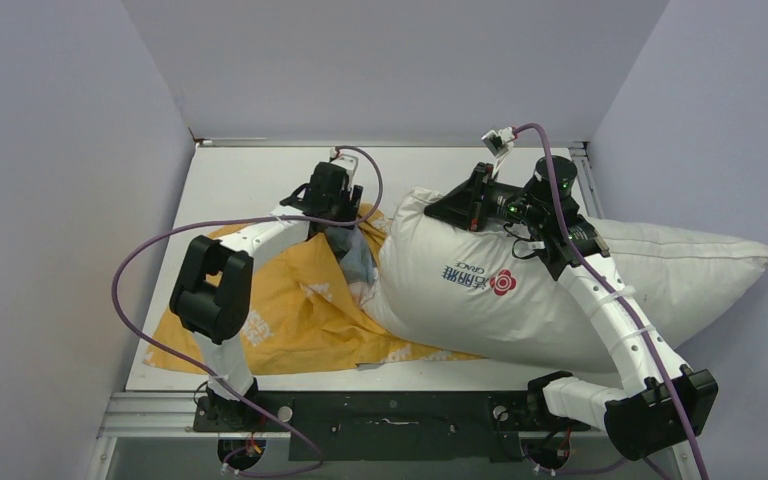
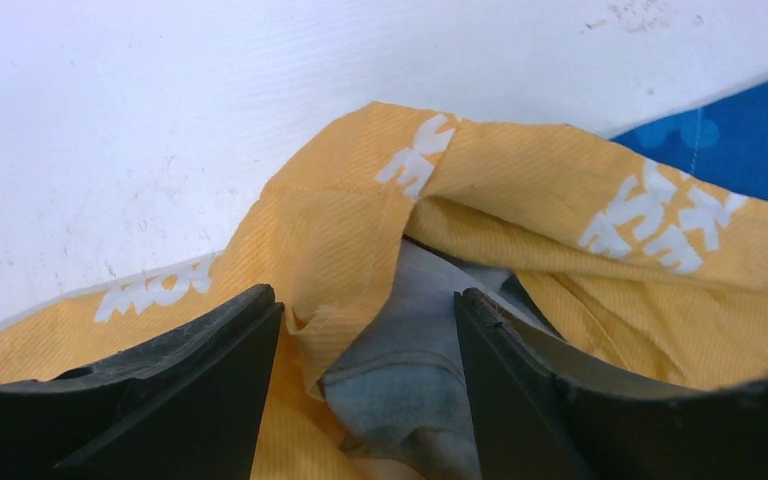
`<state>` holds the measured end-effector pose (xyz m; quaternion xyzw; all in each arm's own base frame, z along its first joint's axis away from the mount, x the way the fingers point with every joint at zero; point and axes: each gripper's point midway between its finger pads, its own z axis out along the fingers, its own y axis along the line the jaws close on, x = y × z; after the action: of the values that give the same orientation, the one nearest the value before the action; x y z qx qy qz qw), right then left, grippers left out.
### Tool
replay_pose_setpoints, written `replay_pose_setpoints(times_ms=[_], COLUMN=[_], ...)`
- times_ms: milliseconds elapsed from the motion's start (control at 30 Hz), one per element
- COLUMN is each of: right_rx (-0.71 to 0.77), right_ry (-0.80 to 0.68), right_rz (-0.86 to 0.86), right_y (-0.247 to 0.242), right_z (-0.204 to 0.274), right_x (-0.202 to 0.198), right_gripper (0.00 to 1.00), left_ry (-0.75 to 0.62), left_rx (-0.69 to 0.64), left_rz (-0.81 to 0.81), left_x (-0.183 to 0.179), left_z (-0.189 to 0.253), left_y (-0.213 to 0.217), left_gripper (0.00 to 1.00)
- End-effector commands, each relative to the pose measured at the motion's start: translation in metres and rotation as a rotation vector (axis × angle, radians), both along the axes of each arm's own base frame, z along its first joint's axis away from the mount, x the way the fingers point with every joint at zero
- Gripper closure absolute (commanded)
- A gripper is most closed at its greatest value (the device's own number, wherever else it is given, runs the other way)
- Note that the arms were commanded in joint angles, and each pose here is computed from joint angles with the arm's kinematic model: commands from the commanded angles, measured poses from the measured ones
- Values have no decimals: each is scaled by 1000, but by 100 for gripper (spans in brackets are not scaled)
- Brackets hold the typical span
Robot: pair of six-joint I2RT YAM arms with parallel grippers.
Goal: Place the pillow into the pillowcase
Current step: Stuff the pillow into the pillowcase.
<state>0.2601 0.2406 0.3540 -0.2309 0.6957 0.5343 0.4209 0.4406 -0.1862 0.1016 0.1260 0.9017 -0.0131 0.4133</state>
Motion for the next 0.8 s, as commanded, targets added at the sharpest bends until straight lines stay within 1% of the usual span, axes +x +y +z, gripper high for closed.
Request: replay_pose_setpoints(times_ms=[0, 133, 200, 267, 367, 467, 633, 767], right_rx=[24, 26, 26, 26, 17, 16, 38, 110], right_ry=[-65, -68, -68, -71, -83, -127, -247, -341], right_rz=[10, 12, 13, 13, 13, 1, -39, -40], right_y=[-1, -1, -2, -2, -2, -4, -12, -12], right_z=[12, 15, 15, 16, 18, 31, 72, 107], right_x=[2, 1, 0, 0, 0, 0, -2, -8], right_gripper=[95, 95, 95, 95, 95, 95, 95, 95], left_ry=[-54, -51, -73, -92, -124, -134, -162, -211], left_rx=[-41, -22, -31, -27, -22, -76, -225, -298], left_rz=[40, 106, 133, 158, 170, 125, -9, -56], left_x=[31, 38, 42, 43, 40, 27, -13, -48], left_z=[16, 12, 18, 25, 42, 61, 106, 146], left_y=[2, 18, 25, 33, 39, 30, -1, -15], left_gripper=[39, 62, 79, 99, 100, 100, 100, 100])
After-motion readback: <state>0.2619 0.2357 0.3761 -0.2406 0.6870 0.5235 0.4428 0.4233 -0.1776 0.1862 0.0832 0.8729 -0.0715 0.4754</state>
